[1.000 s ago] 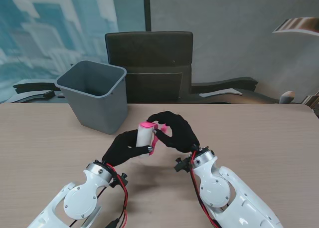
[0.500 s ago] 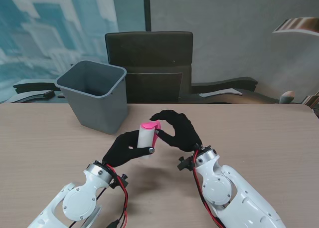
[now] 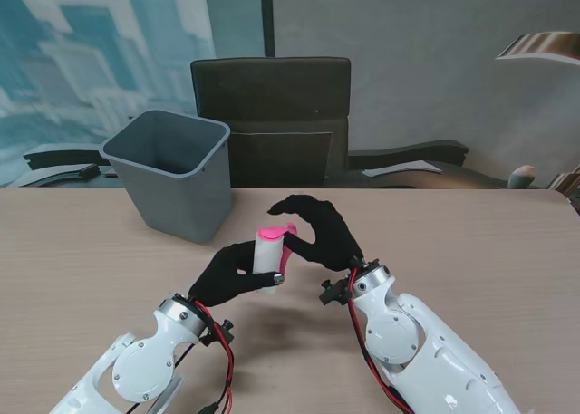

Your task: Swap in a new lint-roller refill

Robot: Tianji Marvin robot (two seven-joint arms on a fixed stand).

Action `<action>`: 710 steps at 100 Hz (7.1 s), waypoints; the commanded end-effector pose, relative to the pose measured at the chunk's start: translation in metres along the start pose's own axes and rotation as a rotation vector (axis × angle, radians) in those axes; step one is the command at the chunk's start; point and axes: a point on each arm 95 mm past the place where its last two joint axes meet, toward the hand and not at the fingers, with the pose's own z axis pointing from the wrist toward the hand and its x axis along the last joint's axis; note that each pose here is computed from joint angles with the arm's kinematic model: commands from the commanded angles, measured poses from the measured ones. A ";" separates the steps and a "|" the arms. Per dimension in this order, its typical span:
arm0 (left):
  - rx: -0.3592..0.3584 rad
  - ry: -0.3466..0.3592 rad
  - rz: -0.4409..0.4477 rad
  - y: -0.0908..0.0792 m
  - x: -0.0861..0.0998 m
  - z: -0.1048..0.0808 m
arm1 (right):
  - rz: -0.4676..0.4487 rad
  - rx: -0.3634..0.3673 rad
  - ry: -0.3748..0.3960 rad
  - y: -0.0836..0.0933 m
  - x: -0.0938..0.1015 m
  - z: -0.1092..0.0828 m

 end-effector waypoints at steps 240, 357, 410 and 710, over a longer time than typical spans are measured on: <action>0.109 0.149 0.492 -0.088 0.041 0.024 | 0.085 0.051 -0.084 0.000 -0.012 -0.022; 0.083 -0.099 0.873 -0.273 0.033 0.128 | 0.144 0.126 -0.108 -0.008 -0.017 -0.019; 0.038 0.120 1.017 -0.257 0.068 0.061 | 0.142 0.124 -0.111 -0.007 -0.016 -0.019; -0.709 -0.338 1.281 -0.076 -0.066 -0.146 | 0.169 0.178 -0.072 -0.015 -0.005 -0.021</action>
